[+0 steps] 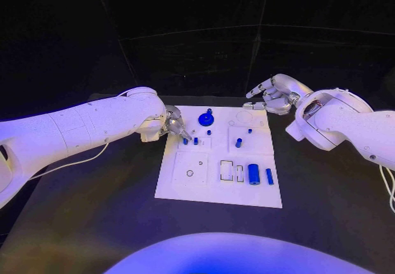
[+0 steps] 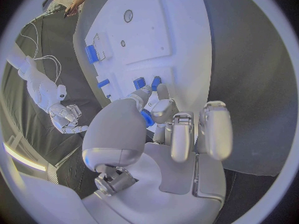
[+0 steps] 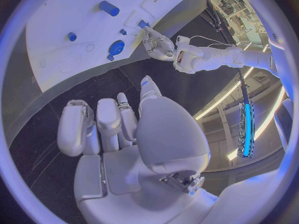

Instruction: Assemble the parts on the task board

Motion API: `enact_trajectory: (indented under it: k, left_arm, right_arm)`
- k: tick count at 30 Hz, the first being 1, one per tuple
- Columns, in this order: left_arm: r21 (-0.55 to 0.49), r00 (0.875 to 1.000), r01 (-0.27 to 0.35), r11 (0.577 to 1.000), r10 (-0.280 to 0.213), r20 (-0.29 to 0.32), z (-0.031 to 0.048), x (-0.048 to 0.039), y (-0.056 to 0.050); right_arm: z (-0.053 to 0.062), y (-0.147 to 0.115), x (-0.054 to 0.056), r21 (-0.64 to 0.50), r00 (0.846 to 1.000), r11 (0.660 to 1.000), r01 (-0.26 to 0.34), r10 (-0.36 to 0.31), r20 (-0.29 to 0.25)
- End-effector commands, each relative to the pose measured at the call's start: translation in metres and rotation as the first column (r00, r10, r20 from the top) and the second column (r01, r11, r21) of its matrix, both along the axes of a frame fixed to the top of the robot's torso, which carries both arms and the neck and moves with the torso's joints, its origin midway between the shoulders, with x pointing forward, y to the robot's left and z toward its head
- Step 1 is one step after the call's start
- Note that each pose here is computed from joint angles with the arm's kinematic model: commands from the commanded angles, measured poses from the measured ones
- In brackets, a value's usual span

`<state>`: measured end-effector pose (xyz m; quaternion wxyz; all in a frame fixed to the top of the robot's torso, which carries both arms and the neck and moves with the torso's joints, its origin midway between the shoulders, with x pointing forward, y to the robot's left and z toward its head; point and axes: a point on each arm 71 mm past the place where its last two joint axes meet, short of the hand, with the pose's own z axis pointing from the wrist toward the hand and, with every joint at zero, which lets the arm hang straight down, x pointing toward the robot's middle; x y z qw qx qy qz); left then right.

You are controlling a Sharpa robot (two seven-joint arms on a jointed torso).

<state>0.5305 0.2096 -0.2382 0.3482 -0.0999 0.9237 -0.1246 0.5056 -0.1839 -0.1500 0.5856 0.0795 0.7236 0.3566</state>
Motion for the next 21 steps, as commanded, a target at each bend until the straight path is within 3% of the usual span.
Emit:
enact_trajectory:
  k: [1,12,21]
  left_arm:
    - [0.005,1.000,-0.011,1.000,0.011,0.012,0.0011,0.0013,0.001]
    - [-0.041,0.997,-0.023,0.999,0.026,0.070,0.0055,0.0008,-0.001]
    - [-0.142,0.985,-0.064,0.988,0.085,0.147,0.0148,0.0006,0.005]
  right_arm:
    - [0.002,0.001,0.000,0.005,1.000,1.000,-0.007,0.007,0.009]
    - [0.002,0.001,0.000,0.005,1.000,1.000,-0.007,0.007,0.010]
    - [0.002,0.000,0.000,0.005,1.000,1.000,-0.006,0.006,0.010]
